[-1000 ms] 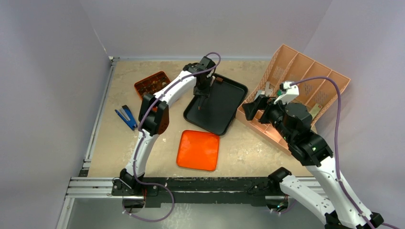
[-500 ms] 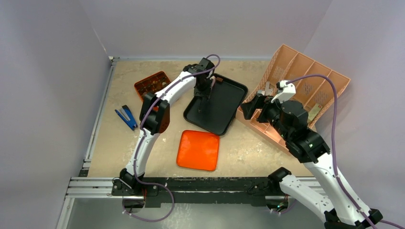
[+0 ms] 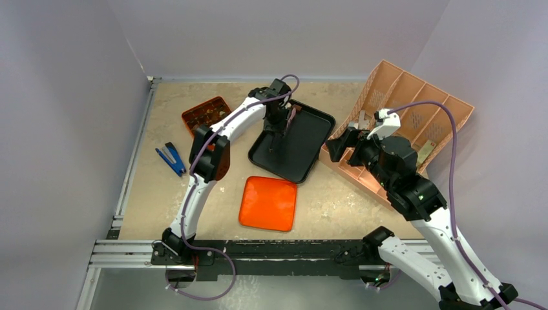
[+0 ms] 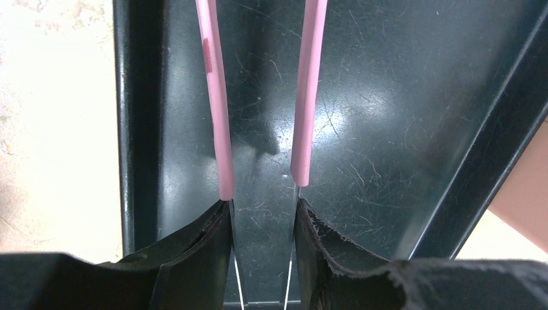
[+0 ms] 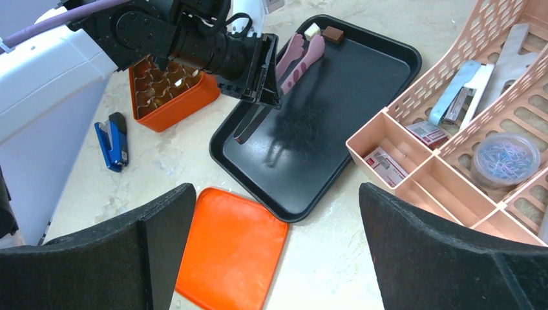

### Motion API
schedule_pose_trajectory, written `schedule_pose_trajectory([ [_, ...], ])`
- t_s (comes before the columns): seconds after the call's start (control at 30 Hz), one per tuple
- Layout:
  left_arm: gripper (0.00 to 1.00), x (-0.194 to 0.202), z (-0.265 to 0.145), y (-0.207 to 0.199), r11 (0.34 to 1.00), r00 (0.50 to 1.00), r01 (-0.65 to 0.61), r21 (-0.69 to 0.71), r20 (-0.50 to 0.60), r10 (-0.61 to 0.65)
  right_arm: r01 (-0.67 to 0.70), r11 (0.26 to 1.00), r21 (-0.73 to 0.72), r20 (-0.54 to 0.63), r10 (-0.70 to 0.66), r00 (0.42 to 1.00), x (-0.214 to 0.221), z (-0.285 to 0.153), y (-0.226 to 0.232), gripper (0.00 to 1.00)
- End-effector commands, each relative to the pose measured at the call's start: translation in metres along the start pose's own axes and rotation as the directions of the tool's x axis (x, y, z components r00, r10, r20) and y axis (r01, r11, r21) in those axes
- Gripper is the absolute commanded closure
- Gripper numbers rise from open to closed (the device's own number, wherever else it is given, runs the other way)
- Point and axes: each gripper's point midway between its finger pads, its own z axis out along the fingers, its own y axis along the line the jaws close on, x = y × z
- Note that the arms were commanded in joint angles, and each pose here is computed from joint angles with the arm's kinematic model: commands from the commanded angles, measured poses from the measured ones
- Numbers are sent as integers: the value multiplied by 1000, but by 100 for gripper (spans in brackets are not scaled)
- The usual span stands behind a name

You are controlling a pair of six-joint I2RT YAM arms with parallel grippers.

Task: Pack the chocolate
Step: Pick up the fake chocolate from the plate.

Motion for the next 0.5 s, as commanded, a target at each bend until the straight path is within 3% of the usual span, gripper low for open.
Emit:
schedule_pose_trajectory([
  [0.0, 62, -11, -17, -20, 995, 997, -61, 73, 46, 58, 3, 1000, -17, 62, -2, 998, -18, -5, 5, 2],
  [0.47, 64, -23, -11, -12, 997, 992, -77, -10, 99, 78, 1, 1000, -17, 70, 0, 998, -21, -4, 6, 2],
])
